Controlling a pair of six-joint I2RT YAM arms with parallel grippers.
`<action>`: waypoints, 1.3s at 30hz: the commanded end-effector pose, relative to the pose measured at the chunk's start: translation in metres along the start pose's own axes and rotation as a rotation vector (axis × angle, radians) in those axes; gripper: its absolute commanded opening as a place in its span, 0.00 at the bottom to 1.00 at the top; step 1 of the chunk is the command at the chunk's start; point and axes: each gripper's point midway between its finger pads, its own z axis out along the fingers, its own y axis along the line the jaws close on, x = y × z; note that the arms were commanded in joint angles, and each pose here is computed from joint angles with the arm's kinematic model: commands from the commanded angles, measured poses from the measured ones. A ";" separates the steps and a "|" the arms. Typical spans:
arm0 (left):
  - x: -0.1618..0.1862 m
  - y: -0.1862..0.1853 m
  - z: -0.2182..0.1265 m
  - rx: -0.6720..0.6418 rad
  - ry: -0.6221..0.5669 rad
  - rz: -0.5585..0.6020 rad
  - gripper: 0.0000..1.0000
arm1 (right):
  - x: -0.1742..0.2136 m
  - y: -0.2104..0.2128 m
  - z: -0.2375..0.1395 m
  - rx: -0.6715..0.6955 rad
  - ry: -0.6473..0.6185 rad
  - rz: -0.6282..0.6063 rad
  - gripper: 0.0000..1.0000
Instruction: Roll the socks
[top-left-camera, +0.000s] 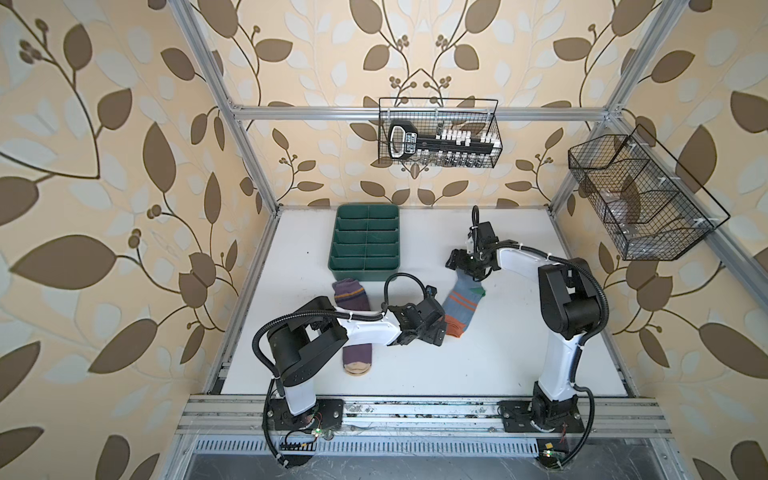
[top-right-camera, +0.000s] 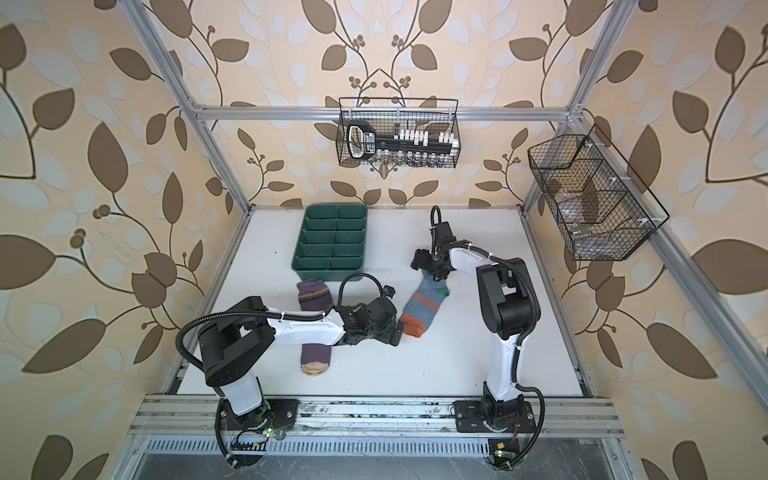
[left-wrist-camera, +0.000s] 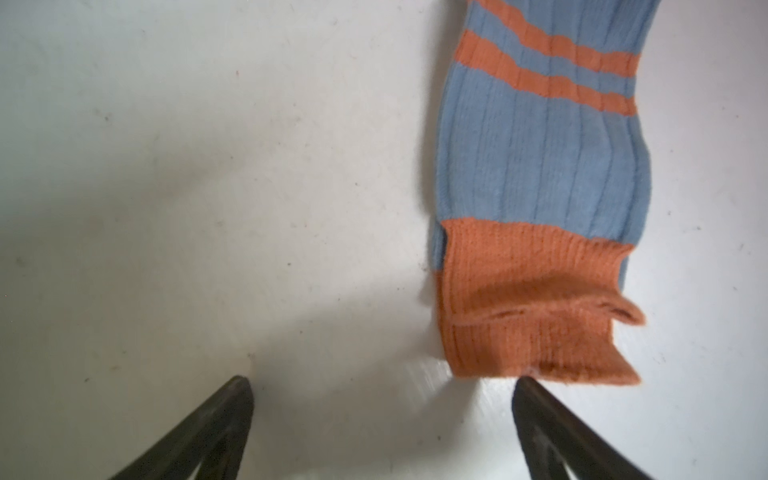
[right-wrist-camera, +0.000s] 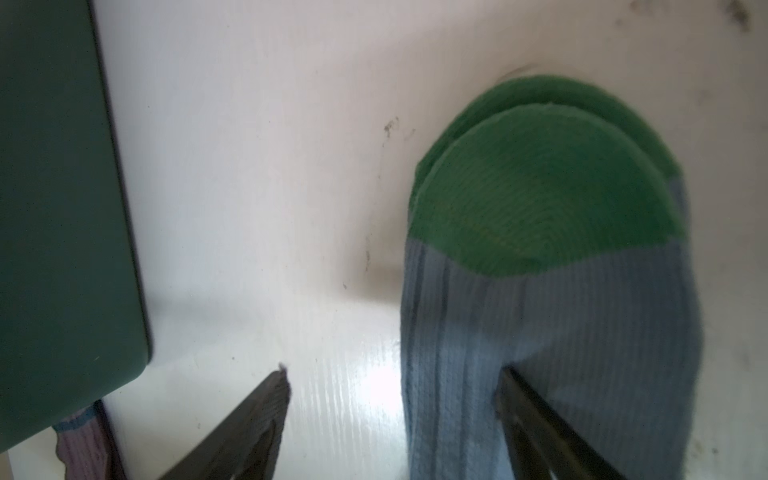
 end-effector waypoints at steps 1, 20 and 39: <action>0.016 0.011 -0.005 -0.044 0.036 -0.035 0.99 | 0.016 -0.030 0.018 0.107 0.054 0.035 0.81; -0.063 -0.019 -0.113 0.116 -0.221 0.018 0.99 | -0.015 0.059 -0.080 -0.074 -0.124 -0.228 0.98; -0.033 0.035 -0.225 -0.033 -0.482 0.951 0.95 | 0.116 -0.021 -0.120 -0.003 0.023 -0.037 0.92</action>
